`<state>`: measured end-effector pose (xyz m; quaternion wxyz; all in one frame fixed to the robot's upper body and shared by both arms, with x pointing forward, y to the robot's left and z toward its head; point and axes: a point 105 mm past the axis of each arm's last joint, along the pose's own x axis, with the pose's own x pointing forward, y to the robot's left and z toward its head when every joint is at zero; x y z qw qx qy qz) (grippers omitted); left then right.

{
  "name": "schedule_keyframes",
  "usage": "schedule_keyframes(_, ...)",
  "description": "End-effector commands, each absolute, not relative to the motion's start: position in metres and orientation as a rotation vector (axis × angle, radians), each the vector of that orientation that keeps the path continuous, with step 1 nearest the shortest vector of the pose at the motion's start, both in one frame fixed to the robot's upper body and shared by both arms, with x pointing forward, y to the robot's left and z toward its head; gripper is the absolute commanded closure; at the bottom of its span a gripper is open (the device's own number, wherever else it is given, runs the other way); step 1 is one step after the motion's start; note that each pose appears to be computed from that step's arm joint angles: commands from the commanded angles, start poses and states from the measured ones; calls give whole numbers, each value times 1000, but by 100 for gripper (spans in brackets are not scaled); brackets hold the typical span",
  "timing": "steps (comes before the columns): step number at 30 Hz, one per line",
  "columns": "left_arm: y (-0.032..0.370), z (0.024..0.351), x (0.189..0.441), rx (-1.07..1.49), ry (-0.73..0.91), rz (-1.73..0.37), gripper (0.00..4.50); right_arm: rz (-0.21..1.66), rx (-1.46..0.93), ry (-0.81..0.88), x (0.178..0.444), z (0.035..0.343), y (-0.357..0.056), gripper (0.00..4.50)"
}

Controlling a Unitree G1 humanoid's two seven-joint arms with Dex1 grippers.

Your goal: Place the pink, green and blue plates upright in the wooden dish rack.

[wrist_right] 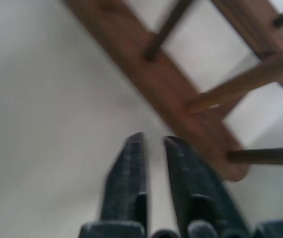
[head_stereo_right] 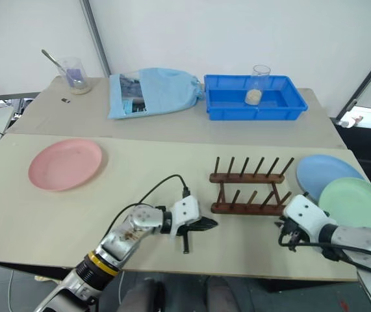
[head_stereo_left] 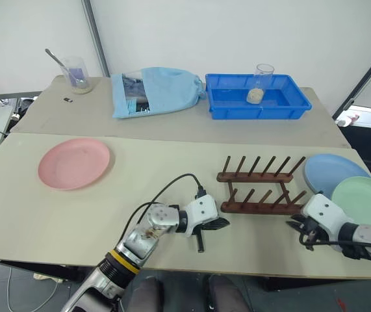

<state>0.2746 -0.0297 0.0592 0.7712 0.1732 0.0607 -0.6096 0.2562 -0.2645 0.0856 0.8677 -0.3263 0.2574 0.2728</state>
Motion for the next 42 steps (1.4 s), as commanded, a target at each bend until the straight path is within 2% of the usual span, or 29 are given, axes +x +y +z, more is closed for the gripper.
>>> schedule_keyframes(1, -39, 66, 289, 423, 72, -1229, 450, 536, -738, 502, 270, 86, -269, 448)
schedule_keyframes(7, -46, 79, 313, 418, 21, -1121, 450, 518, -749, 447, 295, 90, -267, 448)
schedule_keyframes(17, -40, 87, 345, 430, -4, -1039, 450, 521, -755, 405, 314, 96, -262, 448)
schedule_keyframes(25, -43, 90, 345, 433, -27, -1102, 450, 528, -756, 392, 321, 99, -260, 448)
schedule_keyframes(28, -38, 92, 336, 397, -30, -1156, 450, 569, -742, 400, 313, 100, -256, 448)
schedule_keyframes(32, 0, 100, 327, 350, -36, -1123, 450, 686, -736, 374, 292, 114, -240, 448)
schedule_keyframes(36, 65, 126, 317, 227, -69, -930, 332, 900, -674, 317, 267, 138, -203, 329)
schedule_keyframes(39, 113, 144, 308, 137, -82, -724, 190, 996, -628, 246, 262, 158, -179, 225)
schedule_keyframes(42, 187, 160, 303, 11, -82, -366, 46, 1108, -559, 128, 263, 184, -146, 117)
